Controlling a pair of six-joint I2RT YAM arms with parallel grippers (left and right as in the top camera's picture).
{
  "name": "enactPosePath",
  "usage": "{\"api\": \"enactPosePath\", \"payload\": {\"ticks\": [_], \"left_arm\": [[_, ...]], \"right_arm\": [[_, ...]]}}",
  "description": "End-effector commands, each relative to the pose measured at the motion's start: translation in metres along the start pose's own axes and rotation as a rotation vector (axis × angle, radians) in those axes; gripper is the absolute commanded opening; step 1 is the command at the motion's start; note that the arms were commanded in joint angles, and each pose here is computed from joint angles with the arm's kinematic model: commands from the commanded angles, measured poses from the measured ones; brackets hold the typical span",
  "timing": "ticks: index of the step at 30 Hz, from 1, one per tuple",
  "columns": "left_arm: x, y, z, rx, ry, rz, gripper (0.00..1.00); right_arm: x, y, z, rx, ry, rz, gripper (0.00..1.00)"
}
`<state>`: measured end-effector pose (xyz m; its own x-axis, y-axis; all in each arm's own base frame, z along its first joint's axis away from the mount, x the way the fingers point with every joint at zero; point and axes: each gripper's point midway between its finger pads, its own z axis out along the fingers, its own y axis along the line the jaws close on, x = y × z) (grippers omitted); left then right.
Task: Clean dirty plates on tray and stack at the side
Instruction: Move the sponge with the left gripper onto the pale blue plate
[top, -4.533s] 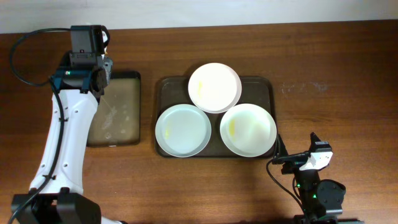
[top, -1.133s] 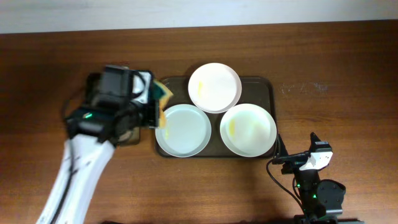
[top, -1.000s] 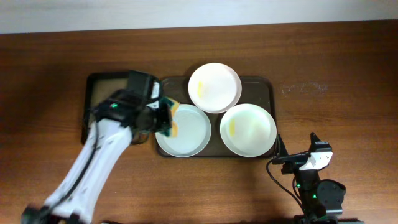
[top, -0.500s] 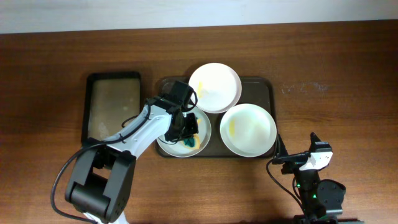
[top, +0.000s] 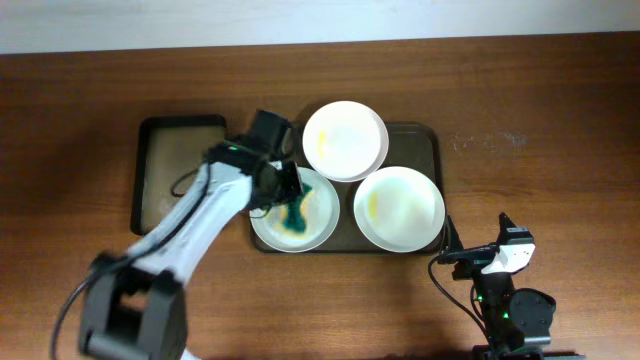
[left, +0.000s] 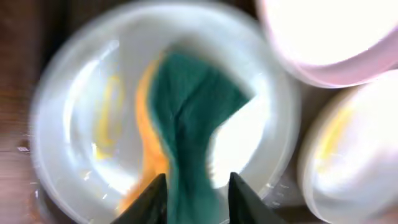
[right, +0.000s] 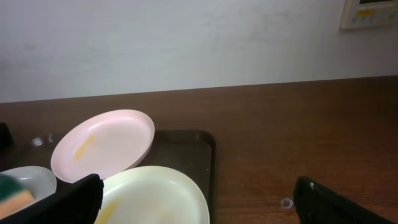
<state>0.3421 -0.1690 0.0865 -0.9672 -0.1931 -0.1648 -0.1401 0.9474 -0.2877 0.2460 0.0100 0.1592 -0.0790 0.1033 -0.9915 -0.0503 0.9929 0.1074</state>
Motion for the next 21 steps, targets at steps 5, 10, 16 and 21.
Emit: {"api": "enactPosePath", "payload": {"ticks": [5, 10, 16, 21], "left_arm": [[-0.011, -0.015, -0.06, 0.068, -0.126, 0.071, 0.87], [-0.017, 0.012, -0.061, -0.062, -0.158, 0.104, 0.84], [-0.026, 0.067, -0.069, -0.151, -0.131, -0.033, 1.0], [-0.016, 0.119, -0.078, -0.225, -0.056, -0.177, 1.0]], "right_arm": [[0.002, 0.0, 0.0, -0.003, 0.001, 0.002, 0.98], [0.002, 0.0, 0.0, -0.003, 0.001, 0.002, 0.98], [0.002, 0.0, 0.0, -0.003, 0.001, 0.002, 0.98], [-0.028, 0.024, -0.003, -0.142, -0.114, 0.091, 0.98]]}}
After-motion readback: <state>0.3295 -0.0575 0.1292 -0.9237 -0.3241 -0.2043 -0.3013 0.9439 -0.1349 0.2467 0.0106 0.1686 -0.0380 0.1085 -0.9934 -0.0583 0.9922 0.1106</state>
